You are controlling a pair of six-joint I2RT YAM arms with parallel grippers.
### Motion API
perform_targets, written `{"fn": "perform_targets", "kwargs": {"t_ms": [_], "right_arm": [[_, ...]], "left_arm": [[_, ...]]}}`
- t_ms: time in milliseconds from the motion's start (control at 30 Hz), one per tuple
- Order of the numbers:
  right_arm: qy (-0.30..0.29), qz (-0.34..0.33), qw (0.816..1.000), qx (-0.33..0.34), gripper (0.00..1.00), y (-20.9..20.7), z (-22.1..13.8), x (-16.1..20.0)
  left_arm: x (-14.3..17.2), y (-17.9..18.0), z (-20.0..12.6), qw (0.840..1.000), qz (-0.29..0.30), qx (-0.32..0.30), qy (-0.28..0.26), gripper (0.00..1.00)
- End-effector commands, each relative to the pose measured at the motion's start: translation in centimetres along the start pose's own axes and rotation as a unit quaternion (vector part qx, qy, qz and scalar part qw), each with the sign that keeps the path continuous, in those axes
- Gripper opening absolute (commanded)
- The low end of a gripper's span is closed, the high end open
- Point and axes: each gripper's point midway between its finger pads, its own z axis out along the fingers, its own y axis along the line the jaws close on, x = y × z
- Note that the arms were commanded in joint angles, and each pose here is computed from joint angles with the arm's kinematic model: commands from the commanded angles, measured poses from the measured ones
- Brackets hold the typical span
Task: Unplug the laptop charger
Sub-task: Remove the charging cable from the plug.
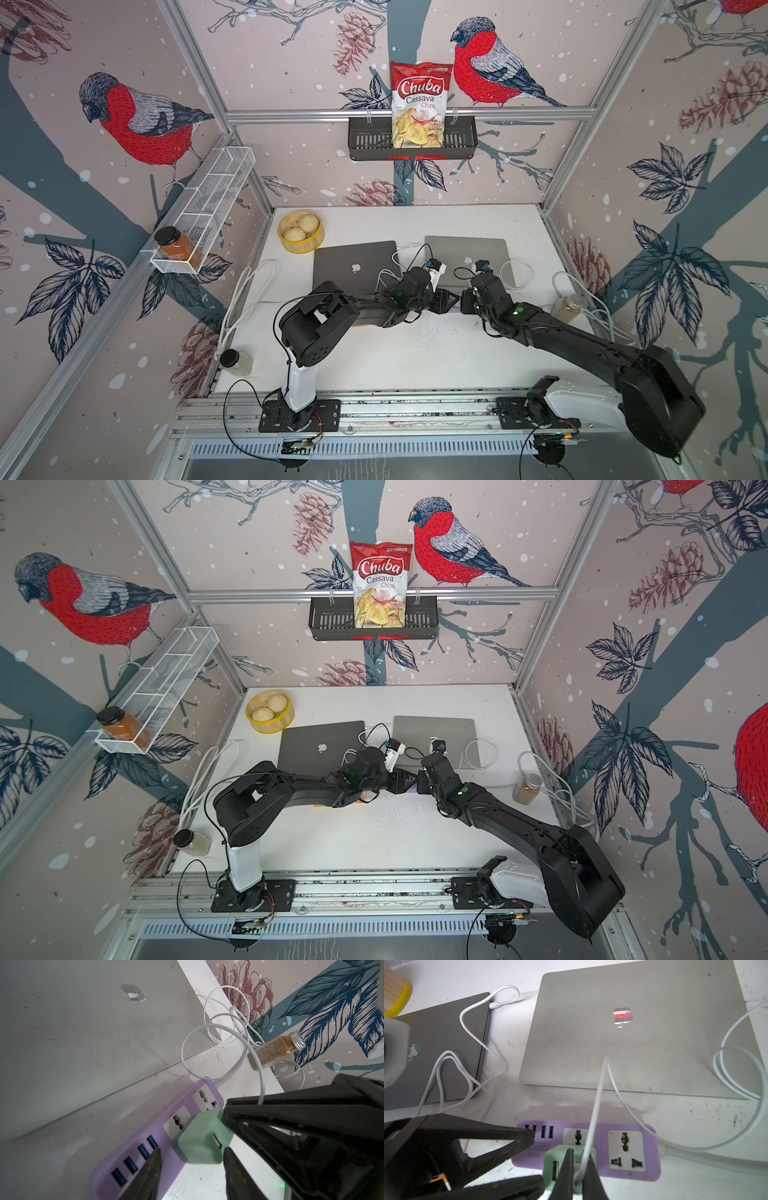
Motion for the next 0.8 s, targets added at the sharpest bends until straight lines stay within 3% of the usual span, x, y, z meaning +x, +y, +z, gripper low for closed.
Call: {"fn": "perform_targets", "kwargs": {"t_ms": [0, 133, 767], "right_arm": [[-0.003, -0.003, 1.0, -0.005, 0.1, 0.3, 0.0, -0.1], [-0.001, -0.005, 1.0, -0.005, 0.1, 0.4, 0.1, 0.0], [-0.025, -0.01, 1.0, -0.008, 0.08, 0.8, -0.8, -1.3]], "left_arm": [[0.3, 0.2, 0.2, 1.0, 0.01, -0.008, 0.004, 0.5], [-0.5, 0.1, 0.4, 1.0, 0.01, -0.015, -0.002, 0.5], [2.4, 3.3, 0.9, 0.995, -0.001, -0.086, 0.046, 0.49]]}}
